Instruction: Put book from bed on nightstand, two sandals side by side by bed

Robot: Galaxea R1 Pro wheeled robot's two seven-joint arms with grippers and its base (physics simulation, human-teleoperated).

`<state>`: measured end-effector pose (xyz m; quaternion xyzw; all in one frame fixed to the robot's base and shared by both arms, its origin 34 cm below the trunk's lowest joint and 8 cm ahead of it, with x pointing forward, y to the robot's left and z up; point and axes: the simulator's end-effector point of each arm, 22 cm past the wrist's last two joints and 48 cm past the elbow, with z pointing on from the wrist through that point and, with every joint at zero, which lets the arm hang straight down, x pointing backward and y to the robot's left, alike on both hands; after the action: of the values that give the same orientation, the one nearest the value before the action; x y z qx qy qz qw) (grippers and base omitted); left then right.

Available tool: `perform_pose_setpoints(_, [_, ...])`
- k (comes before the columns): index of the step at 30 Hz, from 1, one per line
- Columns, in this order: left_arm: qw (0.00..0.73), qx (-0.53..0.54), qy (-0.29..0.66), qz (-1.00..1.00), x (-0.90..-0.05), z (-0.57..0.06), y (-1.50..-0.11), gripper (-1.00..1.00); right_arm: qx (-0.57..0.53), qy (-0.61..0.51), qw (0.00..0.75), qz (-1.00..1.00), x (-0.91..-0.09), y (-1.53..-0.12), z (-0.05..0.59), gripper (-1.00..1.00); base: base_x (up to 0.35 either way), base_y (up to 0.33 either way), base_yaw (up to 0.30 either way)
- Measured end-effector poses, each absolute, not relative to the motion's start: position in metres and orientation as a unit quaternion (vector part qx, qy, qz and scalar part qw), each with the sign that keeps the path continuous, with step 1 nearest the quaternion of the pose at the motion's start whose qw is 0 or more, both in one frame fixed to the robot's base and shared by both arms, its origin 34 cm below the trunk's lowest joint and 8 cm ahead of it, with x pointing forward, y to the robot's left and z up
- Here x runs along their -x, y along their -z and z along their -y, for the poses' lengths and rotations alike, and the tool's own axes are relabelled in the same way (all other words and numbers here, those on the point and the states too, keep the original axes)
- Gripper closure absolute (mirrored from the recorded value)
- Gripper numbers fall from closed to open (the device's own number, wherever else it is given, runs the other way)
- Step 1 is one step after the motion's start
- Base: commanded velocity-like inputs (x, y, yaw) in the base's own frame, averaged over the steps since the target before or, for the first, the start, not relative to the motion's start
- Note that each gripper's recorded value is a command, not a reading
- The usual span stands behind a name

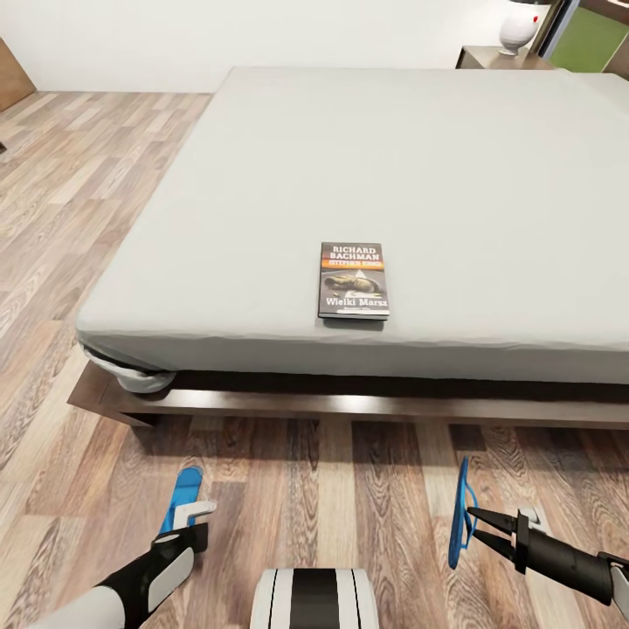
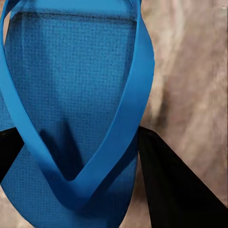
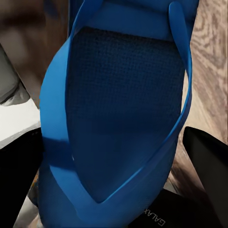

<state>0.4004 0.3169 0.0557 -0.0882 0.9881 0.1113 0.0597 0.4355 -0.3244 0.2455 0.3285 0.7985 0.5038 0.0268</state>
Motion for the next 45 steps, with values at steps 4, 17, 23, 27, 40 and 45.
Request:
perform_pose_setpoints(4, [0.065, 0.092, -0.092, -0.989, -0.408, -0.293, -0.056, 1.0, -0.316, -0.507, 0.031, -0.801, -0.434, -0.248, 0.324, 1.0, 0.0, 0.0, 0.0])
perform_pose_setpoints(17, [0.089, 0.126, -0.064, -0.986, -0.437, -0.266, -0.063, 1.0, -0.29, -0.532, 0.067, -0.793, -0.444, -0.26, 0.321, 1.0, 0.0, 0.0, 0.0])
perform_pose_setpoints(23, [0.101, 0.131, -0.052, -0.985, -0.449, -0.257, -0.066, 1.0, -0.277, -0.543, 0.084, -0.788, -0.448, -0.267, 0.32, 1.0, 0.0, 0.062, 0.0])
perform_pose_setpoints(27, [0.109, 0.131, -0.044, -0.984, -0.457, -0.251, -0.069, 1.0, -0.168, -0.525, 0.185, -0.814, -0.458, -0.27, 0.324, 1.0, 0.0, 0.231, 0.0])
perform_pose_setpoints(40, [0.108, 0.131, -0.045, -0.984, -0.457, -0.251, -0.069, 1.0, -0.159, -0.522, 0.193, -0.816, -0.458, -0.27, 0.325, 1.0, 0.0, 0.017, 0.0])
perform_pose_setpoints(45, [0.108, 0.131, -0.045, -0.984, -0.457, -0.251, -0.069, 1.0, -0.158, -0.522, 0.193, -0.816, -0.458, -0.27, 0.325, 1.0, 0.0, 0.0, 0.0])
